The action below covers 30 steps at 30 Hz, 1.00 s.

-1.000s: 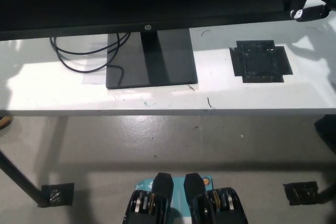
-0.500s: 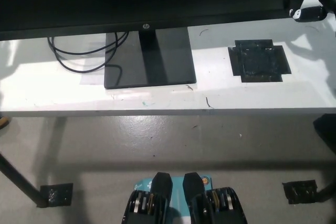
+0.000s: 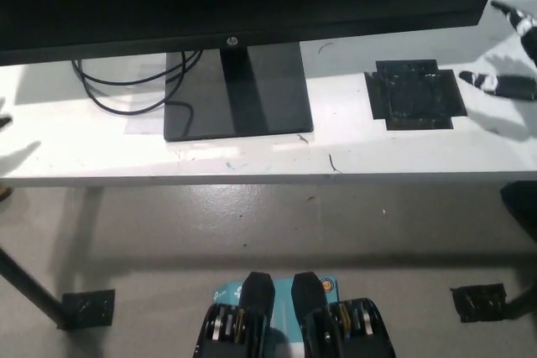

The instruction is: The monitor is placed at the center of the table and the robot uses both its hand to grab the left and right sides of the monitor to tilt the angle of the monitor downwards

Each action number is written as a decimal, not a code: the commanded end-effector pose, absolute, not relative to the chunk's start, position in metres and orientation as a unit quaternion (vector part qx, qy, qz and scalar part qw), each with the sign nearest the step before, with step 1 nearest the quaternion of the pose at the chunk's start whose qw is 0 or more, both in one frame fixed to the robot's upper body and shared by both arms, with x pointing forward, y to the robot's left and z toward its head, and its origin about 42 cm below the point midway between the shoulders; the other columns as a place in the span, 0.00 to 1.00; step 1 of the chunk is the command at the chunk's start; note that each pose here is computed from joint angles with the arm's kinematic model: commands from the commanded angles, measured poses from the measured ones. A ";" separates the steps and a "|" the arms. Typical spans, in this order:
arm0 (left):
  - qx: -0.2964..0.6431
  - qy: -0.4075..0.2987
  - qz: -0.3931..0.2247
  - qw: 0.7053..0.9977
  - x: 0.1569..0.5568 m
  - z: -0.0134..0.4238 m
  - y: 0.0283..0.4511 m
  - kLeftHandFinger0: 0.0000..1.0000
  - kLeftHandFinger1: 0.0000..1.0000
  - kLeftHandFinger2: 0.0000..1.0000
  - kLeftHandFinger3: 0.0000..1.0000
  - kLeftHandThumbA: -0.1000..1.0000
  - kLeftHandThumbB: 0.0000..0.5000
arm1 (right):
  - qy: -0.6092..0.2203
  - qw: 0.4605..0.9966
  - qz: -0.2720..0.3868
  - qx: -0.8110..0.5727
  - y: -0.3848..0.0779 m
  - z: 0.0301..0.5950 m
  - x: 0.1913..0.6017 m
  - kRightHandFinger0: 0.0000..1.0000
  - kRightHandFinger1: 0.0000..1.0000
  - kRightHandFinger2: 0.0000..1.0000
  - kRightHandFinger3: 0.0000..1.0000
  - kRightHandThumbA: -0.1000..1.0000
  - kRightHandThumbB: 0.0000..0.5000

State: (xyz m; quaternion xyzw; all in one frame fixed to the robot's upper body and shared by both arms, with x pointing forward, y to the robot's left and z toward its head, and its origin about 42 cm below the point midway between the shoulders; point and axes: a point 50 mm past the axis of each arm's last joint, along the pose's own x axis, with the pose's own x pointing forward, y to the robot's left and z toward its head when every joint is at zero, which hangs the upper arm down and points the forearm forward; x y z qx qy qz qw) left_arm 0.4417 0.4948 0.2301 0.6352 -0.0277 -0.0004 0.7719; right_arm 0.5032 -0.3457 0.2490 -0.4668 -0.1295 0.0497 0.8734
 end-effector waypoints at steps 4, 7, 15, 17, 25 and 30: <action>0.377 -0.153 0.069 0.911 0.329 0.304 0.527 1.00 1.00 1.00 1.00 1.00 0.68 | -0.307 0.907 0.051 -0.285 -0.395 0.319 0.407 1.00 1.00 1.00 1.00 0.88 1.00; 0.374 -0.154 0.061 0.913 0.306 0.297 0.509 1.00 1.00 1.00 1.00 1.00 0.68 | -0.312 0.909 0.032 -0.273 -0.399 0.305 0.389 1.00 1.00 1.00 1.00 0.92 1.00; 0.345 -0.237 -0.016 0.908 0.271 0.281 0.426 1.00 1.00 1.00 1.00 1.00 0.68 | -0.390 0.898 0.030 -0.202 -0.349 0.285 0.329 1.00 1.00 1.00 1.00 1.00 0.92; 0.325 -0.257 -0.042 0.909 0.267 0.271 0.392 1.00 1.00 1.00 1.00 1.00 0.74 | -0.399 0.897 0.036 -0.186 -0.325 0.275 0.313 1.00 1.00 1.00 1.00 1.00 0.93; 0.219 -0.267 -0.145 0.927 0.269 0.204 0.279 1.00 1.00 1.00 1.00 0.95 0.61 | -0.357 0.920 0.085 -0.136 -0.227 0.198 0.294 1.00 1.00 1.00 1.00 0.99 0.84; 0.187 -0.230 -0.157 0.942 0.263 0.157 0.238 1.00 1.00 1.00 1.00 1.00 0.59 | -0.296 0.945 0.104 -0.092 -0.178 0.155 0.279 1.00 1.00 1.00 1.00 0.97 0.94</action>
